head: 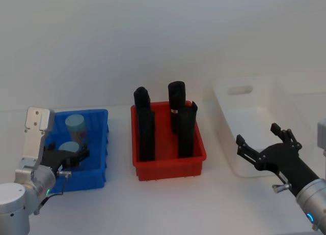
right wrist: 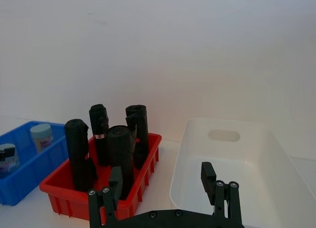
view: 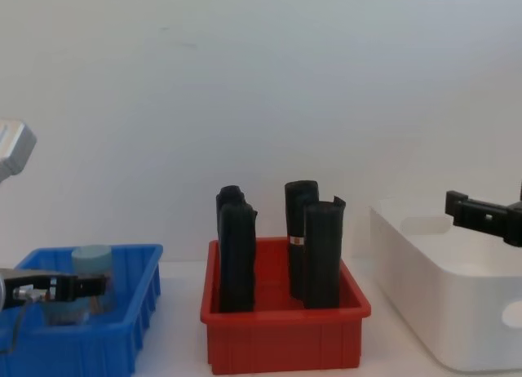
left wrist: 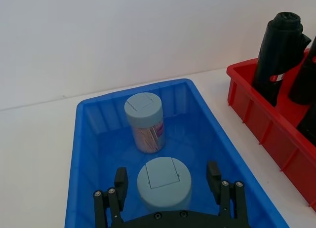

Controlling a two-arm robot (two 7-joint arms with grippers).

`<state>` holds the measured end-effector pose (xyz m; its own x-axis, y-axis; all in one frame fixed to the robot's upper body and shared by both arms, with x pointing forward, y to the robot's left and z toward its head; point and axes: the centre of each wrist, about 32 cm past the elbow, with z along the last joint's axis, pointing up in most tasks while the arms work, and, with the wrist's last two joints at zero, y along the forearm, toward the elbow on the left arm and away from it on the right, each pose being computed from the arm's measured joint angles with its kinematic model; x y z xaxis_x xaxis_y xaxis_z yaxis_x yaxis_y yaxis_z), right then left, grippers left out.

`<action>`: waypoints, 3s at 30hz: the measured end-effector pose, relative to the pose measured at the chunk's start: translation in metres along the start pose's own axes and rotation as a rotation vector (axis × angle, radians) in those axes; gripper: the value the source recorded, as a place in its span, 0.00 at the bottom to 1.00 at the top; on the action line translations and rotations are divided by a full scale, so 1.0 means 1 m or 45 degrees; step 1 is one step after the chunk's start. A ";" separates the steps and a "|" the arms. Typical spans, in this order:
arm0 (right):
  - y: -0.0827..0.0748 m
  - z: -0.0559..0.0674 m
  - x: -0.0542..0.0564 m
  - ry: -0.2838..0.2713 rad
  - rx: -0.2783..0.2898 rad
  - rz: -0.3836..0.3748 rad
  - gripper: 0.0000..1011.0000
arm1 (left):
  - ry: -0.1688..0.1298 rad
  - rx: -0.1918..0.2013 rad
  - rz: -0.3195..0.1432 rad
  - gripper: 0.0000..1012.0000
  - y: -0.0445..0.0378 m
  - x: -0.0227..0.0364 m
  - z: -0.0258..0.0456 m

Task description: Pick the cotton swabs from the blue box and place them into the white box.

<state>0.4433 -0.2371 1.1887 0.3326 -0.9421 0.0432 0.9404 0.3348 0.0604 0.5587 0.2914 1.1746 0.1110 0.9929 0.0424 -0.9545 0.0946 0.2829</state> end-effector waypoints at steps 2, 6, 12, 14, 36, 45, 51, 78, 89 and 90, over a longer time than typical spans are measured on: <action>0.000 0.000 0.000 0.000 0.000 0.000 0.99 | 0.003 0.002 0.001 0.99 -0.0010 0.0006 -0.0007; 0.000 0.000 0.000 0.000 0.000 0.000 0.99 | 0.010 0.008 0.001 0.99 -0.0040 0.0026 -0.0025; 0.000 0.000 0.000 0.000 0.000 0.000 0.99 | 0.018 0.015 -0.006 0.91 -0.0067 0.0045 -0.0049; 0.000 0.000 0.000 0.000 0.000 0.000 0.99 | 0.020 0.016 -0.008 0.89 -0.0072 0.0048 -0.0054; 0.000 0.000 0.000 0.000 0.000 0.000 0.99 | -0.028 -0.043 -0.056 0.66 0.0001 0.0054 0.0101; 0.000 0.000 0.000 0.000 0.000 0.000 0.99 | -0.092 -0.104 -0.148 0.66 0.0120 0.0059 0.0378; 0.000 0.000 0.000 0.000 0.000 0.000 0.99 | -0.133 -0.124 -0.228 0.66 0.0194 0.0056 0.0556; 0.000 0.000 0.000 0.000 0.000 0.000 0.99 | -0.237 -0.148 -0.756 0.66 0.0395 -0.0073 0.1336; 0.000 0.000 0.000 0.000 0.000 0.000 0.99 | -0.248 -0.158 -0.948 0.66 0.0402 -0.0194 0.1521; 0.000 0.000 0.000 0.000 0.000 0.000 0.99 | -0.249 -0.158 -0.965 0.66 0.0403 -0.0207 0.1536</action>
<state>0.4433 -0.2371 1.1887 0.3326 -0.9421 0.0432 0.9403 0.3348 0.0604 0.5605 0.2637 1.3323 0.7788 0.6251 0.0519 -0.6219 0.7587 0.1940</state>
